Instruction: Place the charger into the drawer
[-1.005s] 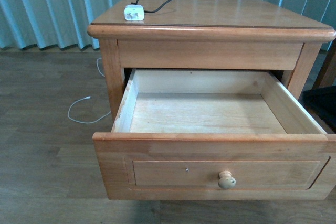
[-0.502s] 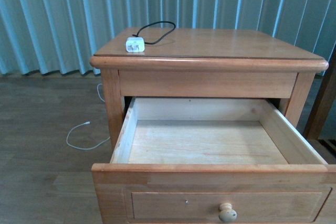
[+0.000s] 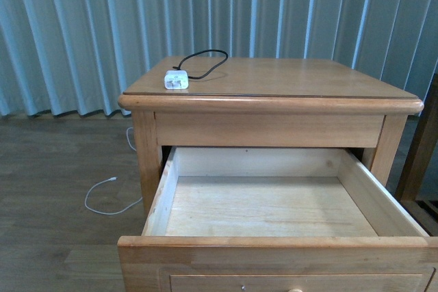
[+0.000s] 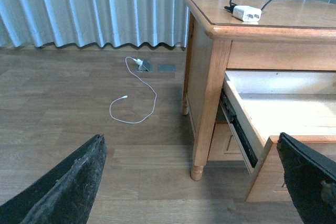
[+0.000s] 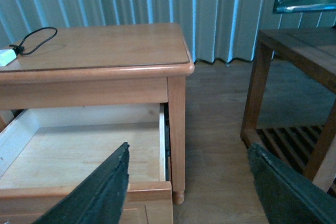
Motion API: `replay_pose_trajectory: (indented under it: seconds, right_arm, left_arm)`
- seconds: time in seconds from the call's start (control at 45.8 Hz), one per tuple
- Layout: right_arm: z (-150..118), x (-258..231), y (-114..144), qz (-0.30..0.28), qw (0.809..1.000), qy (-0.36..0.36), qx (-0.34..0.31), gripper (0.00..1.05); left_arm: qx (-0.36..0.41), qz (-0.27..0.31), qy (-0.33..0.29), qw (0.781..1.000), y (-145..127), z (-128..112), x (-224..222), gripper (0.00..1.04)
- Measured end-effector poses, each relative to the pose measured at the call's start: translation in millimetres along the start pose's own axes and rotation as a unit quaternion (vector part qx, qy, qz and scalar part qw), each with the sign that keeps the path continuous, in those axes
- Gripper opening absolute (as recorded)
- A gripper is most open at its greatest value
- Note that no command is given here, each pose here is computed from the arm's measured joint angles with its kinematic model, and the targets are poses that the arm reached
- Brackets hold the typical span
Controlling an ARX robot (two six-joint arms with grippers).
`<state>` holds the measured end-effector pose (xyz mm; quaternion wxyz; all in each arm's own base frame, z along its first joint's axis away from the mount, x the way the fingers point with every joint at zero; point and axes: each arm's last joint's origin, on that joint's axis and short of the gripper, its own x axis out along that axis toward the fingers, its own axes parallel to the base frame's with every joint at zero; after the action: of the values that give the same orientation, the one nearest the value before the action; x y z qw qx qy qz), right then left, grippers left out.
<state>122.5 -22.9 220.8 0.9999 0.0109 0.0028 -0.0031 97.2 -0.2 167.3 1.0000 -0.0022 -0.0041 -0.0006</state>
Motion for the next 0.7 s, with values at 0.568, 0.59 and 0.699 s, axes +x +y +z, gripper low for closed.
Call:
replay_pose_trajectory:
  seconds: [0.568,0.59,0.699]
  right_arm:
    - [-37.9,-12.7,21.6,0.002,1.0,-0.004,-0.01,0.02]
    - [-38.6,-13.0,21.6,0.002,1.0,-0.004,-0.01,0.02]
    - [-41.1,-15.7,21.6,0.002,1.0,-0.004,-0.01,0.02]
  left_arm:
    - [0.0,0.0,0.0,1.0,0.0,0.0,0.0,0.99]
    - [0.0,0.0,0.0,1.0,0.0,0.0,0.0,0.99]
    - [0.0,0.0,0.0,1.0,0.0,0.0,0.0,0.99]
